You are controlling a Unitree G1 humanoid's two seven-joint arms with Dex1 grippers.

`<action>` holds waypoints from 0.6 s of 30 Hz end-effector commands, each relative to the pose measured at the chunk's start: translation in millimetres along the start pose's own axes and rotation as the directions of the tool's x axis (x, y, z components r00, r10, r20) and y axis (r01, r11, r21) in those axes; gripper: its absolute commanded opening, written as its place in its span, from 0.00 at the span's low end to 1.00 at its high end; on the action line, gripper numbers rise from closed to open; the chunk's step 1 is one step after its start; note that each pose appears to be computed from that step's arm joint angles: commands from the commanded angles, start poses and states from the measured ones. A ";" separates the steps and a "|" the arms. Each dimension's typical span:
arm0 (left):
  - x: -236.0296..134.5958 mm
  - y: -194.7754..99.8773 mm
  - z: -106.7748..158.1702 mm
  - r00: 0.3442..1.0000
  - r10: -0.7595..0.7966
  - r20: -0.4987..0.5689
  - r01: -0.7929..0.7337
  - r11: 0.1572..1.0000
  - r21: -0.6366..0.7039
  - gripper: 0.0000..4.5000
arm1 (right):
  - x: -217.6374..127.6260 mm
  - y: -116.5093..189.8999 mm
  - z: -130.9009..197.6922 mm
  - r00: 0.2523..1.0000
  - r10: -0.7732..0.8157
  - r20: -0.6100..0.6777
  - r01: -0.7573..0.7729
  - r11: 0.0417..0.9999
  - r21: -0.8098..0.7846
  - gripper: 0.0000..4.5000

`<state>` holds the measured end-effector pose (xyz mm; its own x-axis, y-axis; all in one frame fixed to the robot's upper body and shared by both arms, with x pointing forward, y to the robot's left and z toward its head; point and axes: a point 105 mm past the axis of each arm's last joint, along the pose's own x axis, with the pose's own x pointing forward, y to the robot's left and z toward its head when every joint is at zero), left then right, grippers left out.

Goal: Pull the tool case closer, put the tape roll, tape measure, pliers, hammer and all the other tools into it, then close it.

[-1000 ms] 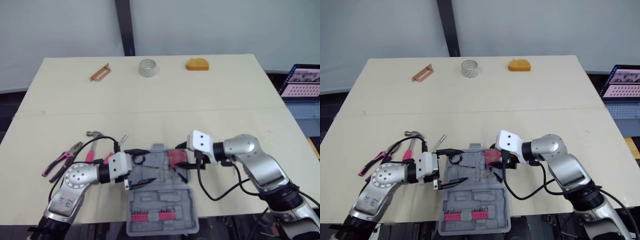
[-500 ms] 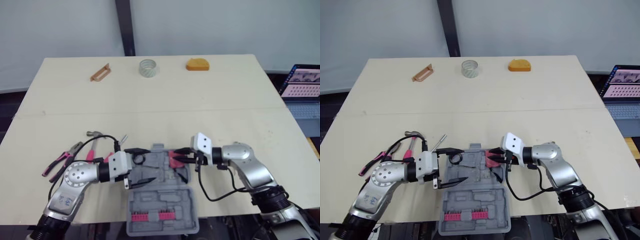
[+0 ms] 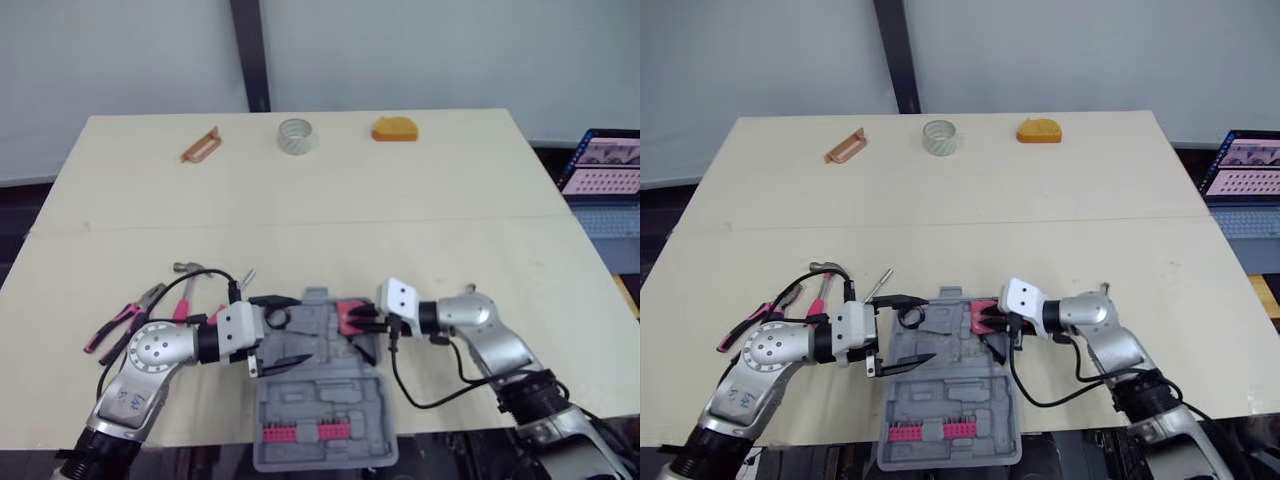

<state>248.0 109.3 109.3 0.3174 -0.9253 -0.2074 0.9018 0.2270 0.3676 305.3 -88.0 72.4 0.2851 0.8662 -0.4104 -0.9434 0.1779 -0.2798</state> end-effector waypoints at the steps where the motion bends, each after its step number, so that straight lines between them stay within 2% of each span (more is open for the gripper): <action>1: -0.8 1.8 4.5 1.000 0.002 0.018 -0.002 1.000 0.020 1.00 | 4.3 -0.4 -8.6 1.000 -0.006 -0.012 0.007 1.000 0.020 0.18; 12: -2.3 0.2 2.9 1.000 0.006 0.010 -0.006 1.000 0.003 1.00 | 7.4 24.3 -65.6 0.992 0.047 -0.114 -0.026 0.984 0.177 0.18; 18: -2.0 0.6 3.4 1.000 0.005 0.009 -0.005 1.000 0.002 1.00 | 12.0 35.4 -81.2 0.990 0.068 -0.124 -0.040 0.975 0.220 0.18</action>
<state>248.3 111.3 104.9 0.3205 -0.9216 -0.2190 0.9087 0.2338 0.3458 308.0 -89.2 43.6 0.2747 0.8834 -0.3797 -0.9539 0.2007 -0.2232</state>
